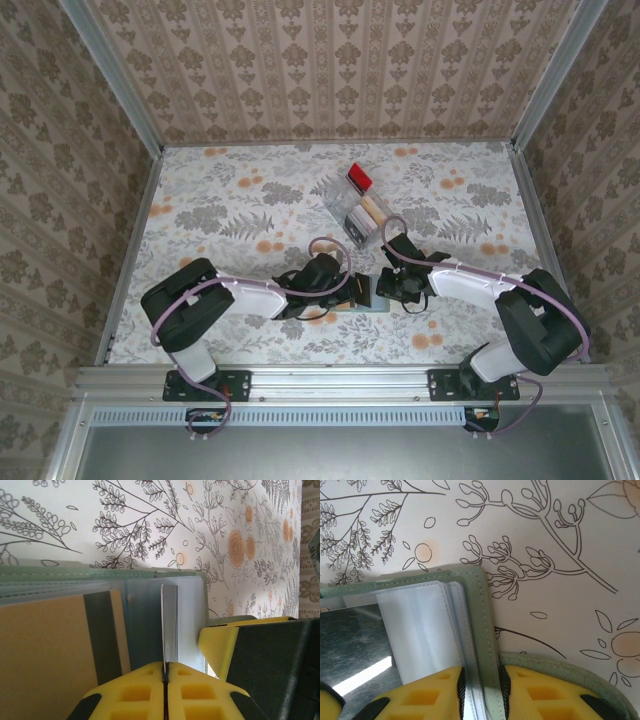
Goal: Put the credit cards into the card holder
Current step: Insert the credit card into the card slot.
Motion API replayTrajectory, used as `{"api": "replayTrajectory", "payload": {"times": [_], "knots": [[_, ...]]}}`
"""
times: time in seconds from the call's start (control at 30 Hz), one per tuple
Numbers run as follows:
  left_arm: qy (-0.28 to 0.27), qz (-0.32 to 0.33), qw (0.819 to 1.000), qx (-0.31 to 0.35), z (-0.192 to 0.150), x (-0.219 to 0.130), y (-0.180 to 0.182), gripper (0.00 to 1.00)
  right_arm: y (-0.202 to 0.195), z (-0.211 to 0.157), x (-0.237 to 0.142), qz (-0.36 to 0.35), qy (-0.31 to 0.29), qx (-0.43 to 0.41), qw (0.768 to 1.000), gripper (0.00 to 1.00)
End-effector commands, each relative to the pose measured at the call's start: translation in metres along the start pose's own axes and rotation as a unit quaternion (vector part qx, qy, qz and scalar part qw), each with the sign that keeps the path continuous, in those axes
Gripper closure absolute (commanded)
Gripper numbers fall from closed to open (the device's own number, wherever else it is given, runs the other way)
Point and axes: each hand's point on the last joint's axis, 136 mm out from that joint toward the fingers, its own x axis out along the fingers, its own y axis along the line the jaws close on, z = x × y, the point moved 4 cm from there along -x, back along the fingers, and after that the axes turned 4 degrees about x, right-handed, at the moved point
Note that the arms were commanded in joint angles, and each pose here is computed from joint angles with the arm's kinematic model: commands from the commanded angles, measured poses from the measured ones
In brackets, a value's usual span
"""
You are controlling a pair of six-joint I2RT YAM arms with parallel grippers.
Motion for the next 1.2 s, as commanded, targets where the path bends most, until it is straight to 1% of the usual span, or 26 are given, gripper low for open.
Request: {"api": "replayTrajectory", "payload": {"times": [0.0,0.23,0.5,0.7,0.8,0.87,1.03,1.17], "knots": [[0.019,0.025,0.999,0.01,-0.007,0.005,0.007,0.95,-0.013,-0.007,0.006,-0.02,0.013,0.008,1.0,0.72],[0.036,0.021,0.999,0.007,-0.01,0.013,0.007,0.99,-0.013,-0.008,0.007,-0.013,0.013,0.017,1.0,0.72],[0.061,0.031,0.998,0.001,-0.017,0.018,0.014,0.99,-0.011,-0.004,0.004,0.01,0.012,0.032,0.999,0.71],[0.074,0.034,0.997,0.009,-0.018,0.024,0.011,0.92,-0.012,-0.003,0.004,0.011,0.014,0.035,0.999,0.71],[0.081,0.042,0.996,0.013,-0.019,0.025,0.01,0.9,-0.013,-0.004,0.004,0.009,0.013,0.036,0.999,0.71],[0.086,0.051,0.995,0.016,-0.019,0.025,0.011,0.85,-0.014,-0.003,0.003,0.006,0.01,0.038,0.999,0.71],[0.08,0.074,0.993,0.039,-0.017,0.017,0.009,0.8,-0.015,-0.001,0.0,0.003,0.003,0.038,0.999,0.71],[0.082,0.079,0.992,0.055,-0.016,0.015,0.004,0.85,-0.016,-0.001,0.0,0.003,0.004,0.039,0.999,0.7]]}}
